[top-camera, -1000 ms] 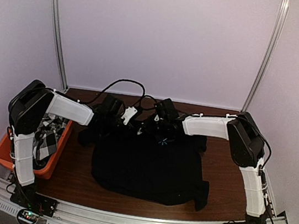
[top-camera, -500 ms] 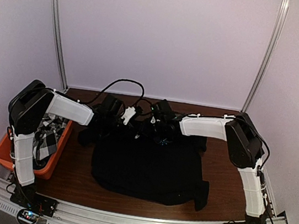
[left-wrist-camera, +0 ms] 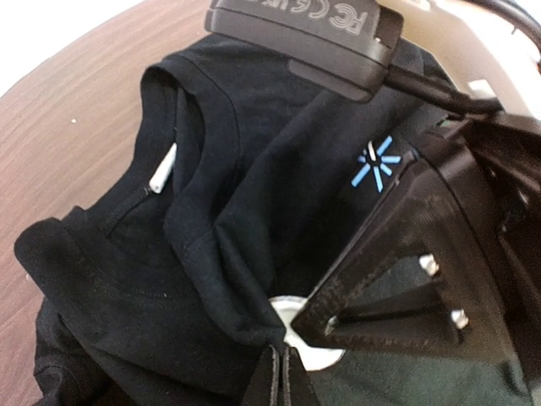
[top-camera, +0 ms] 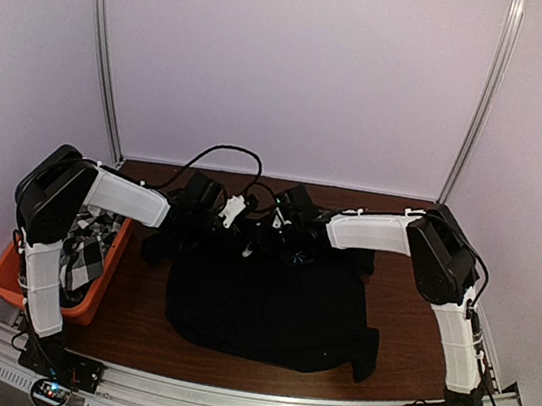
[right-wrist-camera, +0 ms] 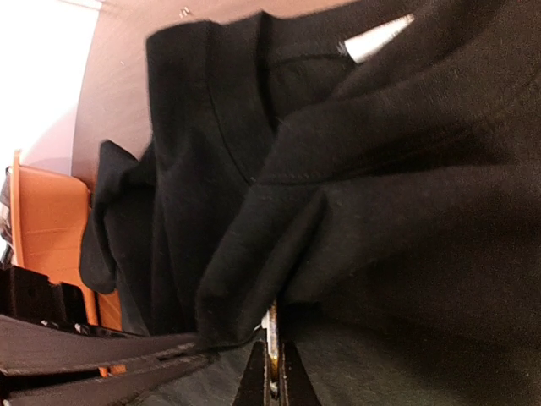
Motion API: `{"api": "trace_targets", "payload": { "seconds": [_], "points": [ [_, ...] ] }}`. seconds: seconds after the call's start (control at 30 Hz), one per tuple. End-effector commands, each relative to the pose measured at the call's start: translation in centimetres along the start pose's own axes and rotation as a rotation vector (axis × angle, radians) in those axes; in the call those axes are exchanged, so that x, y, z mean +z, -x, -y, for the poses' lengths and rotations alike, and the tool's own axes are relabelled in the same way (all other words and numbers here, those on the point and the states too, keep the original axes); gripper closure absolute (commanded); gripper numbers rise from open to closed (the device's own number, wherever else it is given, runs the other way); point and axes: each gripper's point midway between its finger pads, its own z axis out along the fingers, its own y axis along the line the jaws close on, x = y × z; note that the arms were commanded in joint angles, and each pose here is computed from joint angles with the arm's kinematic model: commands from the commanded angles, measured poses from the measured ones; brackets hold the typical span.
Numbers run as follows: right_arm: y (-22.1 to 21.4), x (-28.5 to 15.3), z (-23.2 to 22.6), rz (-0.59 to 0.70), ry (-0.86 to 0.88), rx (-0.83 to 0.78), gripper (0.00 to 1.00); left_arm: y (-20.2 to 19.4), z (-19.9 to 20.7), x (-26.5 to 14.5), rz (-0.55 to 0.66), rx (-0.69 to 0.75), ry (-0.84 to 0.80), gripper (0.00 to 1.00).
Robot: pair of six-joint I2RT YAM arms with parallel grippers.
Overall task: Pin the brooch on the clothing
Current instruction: Cross the brooch on the flattened clothing.
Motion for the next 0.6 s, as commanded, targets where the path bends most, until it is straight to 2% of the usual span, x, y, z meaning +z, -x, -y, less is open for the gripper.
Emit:
{"api": "trace_targets", "payload": {
  "seconds": [0.0,0.17,0.3,0.4,0.57],
  "points": [
    [-0.9,-1.2,-0.2,-0.046,0.033,-0.046,1.00,0.8,0.5,0.0,0.025,0.069,-0.012,1.00],
    [-0.5,-2.2,-0.4,-0.064,0.054,-0.088,1.00,0.7,1.0,0.1,0.023,0.084,-0.043,0.99],
    [-1.2,-2.1,-0.6,-0.108,0.078,-0.118,1.00,0.7,1.2,0.2,0.027,0.082,-0.053,0.92],
    [-1.7,-1.7,-0.2,-0.131,0.078,-0.122,1.00,0.8,1.2,0.2,0.031,0.074,-0.055,0.80],
    [-2.2,-1.1,0.4,-0.145,0.069,-0.117,1.00,0.6,1.4,0.1,0.041,0.057,-0.060,0.77]
  ]
}}
